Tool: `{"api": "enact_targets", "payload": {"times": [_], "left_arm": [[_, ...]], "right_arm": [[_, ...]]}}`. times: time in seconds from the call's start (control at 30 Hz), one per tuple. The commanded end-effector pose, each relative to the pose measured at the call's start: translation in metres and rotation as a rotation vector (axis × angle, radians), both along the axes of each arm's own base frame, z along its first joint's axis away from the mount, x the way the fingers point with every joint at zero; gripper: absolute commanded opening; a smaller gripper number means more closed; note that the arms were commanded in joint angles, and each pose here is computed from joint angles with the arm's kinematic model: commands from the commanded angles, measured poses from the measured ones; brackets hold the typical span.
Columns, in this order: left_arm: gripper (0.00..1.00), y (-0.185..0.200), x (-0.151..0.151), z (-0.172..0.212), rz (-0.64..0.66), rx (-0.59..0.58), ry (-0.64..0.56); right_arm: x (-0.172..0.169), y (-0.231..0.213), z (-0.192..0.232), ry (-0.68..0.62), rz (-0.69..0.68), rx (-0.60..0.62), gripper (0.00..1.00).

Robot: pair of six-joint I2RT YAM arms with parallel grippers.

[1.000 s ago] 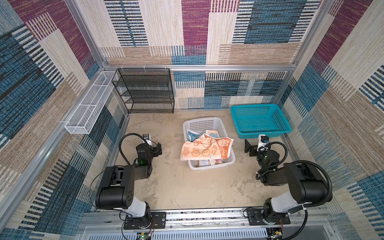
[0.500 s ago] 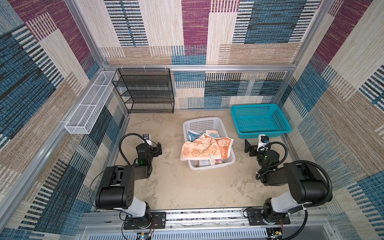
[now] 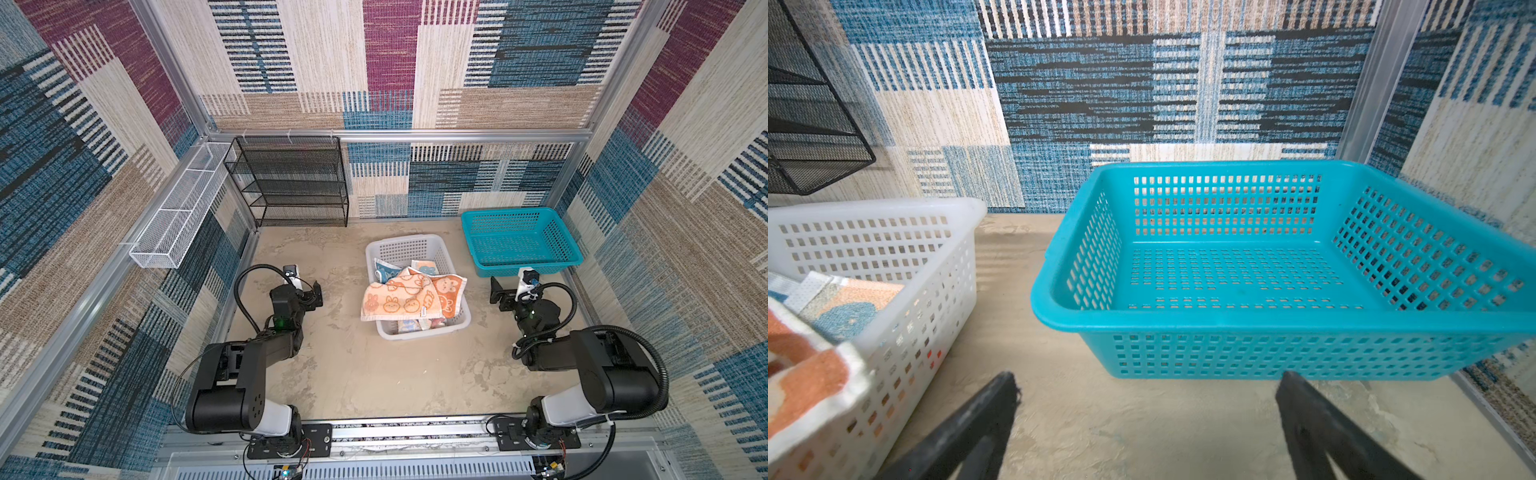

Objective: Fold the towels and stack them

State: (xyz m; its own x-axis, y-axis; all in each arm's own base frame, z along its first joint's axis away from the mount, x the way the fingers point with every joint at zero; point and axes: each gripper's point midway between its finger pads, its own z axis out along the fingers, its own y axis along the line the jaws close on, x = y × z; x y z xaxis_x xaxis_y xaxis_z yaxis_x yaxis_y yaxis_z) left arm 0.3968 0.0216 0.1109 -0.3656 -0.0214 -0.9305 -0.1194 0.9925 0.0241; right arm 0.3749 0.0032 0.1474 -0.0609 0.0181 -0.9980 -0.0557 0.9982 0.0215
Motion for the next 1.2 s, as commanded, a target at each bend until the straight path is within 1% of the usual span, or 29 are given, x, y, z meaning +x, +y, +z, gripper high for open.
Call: {"api": "enact_targets", "payload": {"times": [0.0,0.1,0.23,0.3,0.37,0.4,0.5,0.6,0.63,0.67,0.73,0.83,0.9,0.93,1.0,1.07,1.17], "left_arm": [[0.99,0.005,-0.005,0.007,0.03,0.016,0.007],[0.99,0.008,-0.014,0.009,0.053,0.021,0.023],[0.99,0.01,-0.019,0.026,0.102,0.043,0.014],[0.99,0.009,-0.022,0.04,0.142,0.084,0.015],[0.99,0.008,-0.026,0.051,0.188,0.085,0.024],[0.99,0.005,-0.027,0.056,0.194,0.073,0.027],[0.99,-0.011,-0.028,0.071,0.19,0.0,0.044],[0.99,-0.039,-0.031,0.078,0.133,-0.119,0.071],[0.99,-0.049,-0.032,0.079,0.109,-0.175,0.078],[0.99,-0.063,-0.031,0.079,0.058,-0.211,0.085],[0.99,-0.09,-0.035,0.08,-0.02,-0.247,0.114],[0.99,-0.123,-0.043,0.083,-0.113,-0.288,0.155],[0.99,-0.142,-0.05,0.084,-0.177,-0.331,0.179],[0.99,-0.148,-0.054,0.083,-0.186,-0.359,0.198],[0.99,-0.161,-0.06,0.08,-0.224,-0.408,0.234],[0.99,-0.167,-0.066,0.076,-0.228,-0.448,0.273],[0.99,-0.178,-0.073,0.071,-0.263,-0.49,0.312]], "right_arm": [[0.002,-0.004,0.009,-0.002,-0.031,0.008,0.99],[0.007,-0.003,0.011,0.044,-0.04,0.027,0.99],[0.003,0.001,0.015,0.052,-0.078,0.041,0.99],[0.001,0.0,0.018,0.07,-0.131,0.064,0.99],[0.0,-0.003,0.024,0.091,-0.174,0.092,0.99],[-0.002,-0.007,0.027,0.098,-0.205,0.119,0.99],[-0.009,-0.023,0.039,0.111,-0.321,0.253,0.99],[-0.016,-0.022,0.049,0.125,-0.331,0.401,0.99],[-0.018,-0.02,0.05,0.14,-0.325,0.452,0.99],[-0.019,-0.01,0.053,0.152,-0.266,0.46,0.99],[-0.02,0.012,0.056,0.181,-0.14,0.46,0.99],[-0.022,0.034,0.052,0.258,-0.026,0.477,0.99],[-0.022,0.05,0.051,0.306,0.051,0.464,0.99],[-0.023,0.059,0.05,0.332,0.09,0.45,0.99],[-0.025,0.071,0.046,0.384,0.134,0.43,0.99],[-0.029,0.082,0.039,0.439,0.168,0.424,0.99],[-0.037,0.095,0.027,0.51,0.209,0.417,0.99]]}}
